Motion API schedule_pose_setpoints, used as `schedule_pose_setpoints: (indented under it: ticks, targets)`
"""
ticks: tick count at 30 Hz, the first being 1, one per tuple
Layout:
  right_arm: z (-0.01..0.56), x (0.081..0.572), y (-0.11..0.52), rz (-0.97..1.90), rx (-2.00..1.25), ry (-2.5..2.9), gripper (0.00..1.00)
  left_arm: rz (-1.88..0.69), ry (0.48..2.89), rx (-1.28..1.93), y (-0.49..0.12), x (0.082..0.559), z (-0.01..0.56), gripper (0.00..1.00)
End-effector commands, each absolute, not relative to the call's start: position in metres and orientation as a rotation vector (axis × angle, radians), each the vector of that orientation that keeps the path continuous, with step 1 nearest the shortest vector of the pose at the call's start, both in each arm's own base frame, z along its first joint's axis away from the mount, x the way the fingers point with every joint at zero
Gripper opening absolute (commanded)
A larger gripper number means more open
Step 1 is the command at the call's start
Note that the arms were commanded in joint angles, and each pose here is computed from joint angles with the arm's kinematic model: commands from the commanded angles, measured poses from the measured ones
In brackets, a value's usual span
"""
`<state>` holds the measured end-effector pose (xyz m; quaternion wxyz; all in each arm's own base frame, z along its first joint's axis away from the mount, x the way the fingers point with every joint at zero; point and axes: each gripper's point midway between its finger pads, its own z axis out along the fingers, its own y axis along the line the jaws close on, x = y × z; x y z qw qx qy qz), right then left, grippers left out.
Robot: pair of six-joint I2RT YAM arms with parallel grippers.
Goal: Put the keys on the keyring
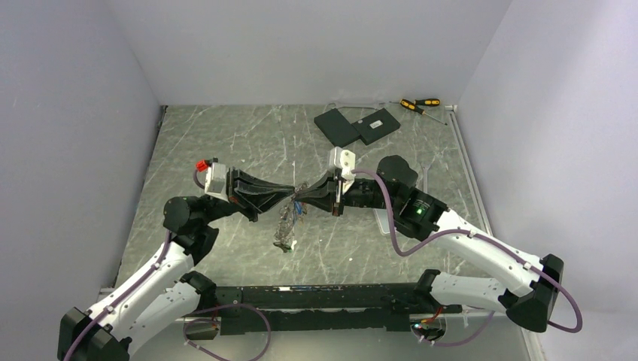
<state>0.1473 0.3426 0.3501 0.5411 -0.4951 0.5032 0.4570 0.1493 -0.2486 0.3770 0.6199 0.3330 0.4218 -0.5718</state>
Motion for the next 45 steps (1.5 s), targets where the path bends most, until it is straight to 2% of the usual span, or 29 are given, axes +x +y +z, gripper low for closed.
schedule_pose_setpoints:
  ticks: [1,15,17,19,22,26,33,43,45]
  targets:
    - [0.392,0.142,0.342,1.094,-1.142,1.066,0.00,-1.314,0.893,0.776,-0.245,0.141,0.390,0.00]
    - [0.392,0.142,0.339,1.081,-1.147,1.078,0.00,-1.310,0.913,0.785,-0.247,0.142,0.385,0.00]
    - [0.391,0.142,0.339,1.082,-1.147,1.083,0.15,-1.307,0.914,0.784,-0.247,0.143,0.385,0.00]
    - [0.391,0.141,0.339,1.085,-1.148,1.080,0.25,-1.300,0.916,0.781,-0.246,0.143,0.385,0.00]
    - [0.393,0.140,0.339,1.090,-1.147,1.074,0.28,-1.289,0.915,0.775,-0.245,0.143,0.385,0.00]
    - [0.394,0.139,0.339,1.098,-1.143,1.070,0.26,-1.292,0.911,0.780,-0.245,0.142,0.386,0.00]
    - [0.393,0.139,0.341,1.108,-1.151,1.077,0.00,-1.295,0.907,0.777,-0.244,0.141,0.387,0.00]
    - [0.392,0.141,0.339,1.079,-1.167,1.098,0.00,-1.268,0.962,0.787,-0.244,0.143,0.382,0.00]
    - [0.394,0.142,0.338,1.064,-1.173,1.099,0.00,-1.259,0.992,0.794,-0.244,0.144,0.378,0.04]
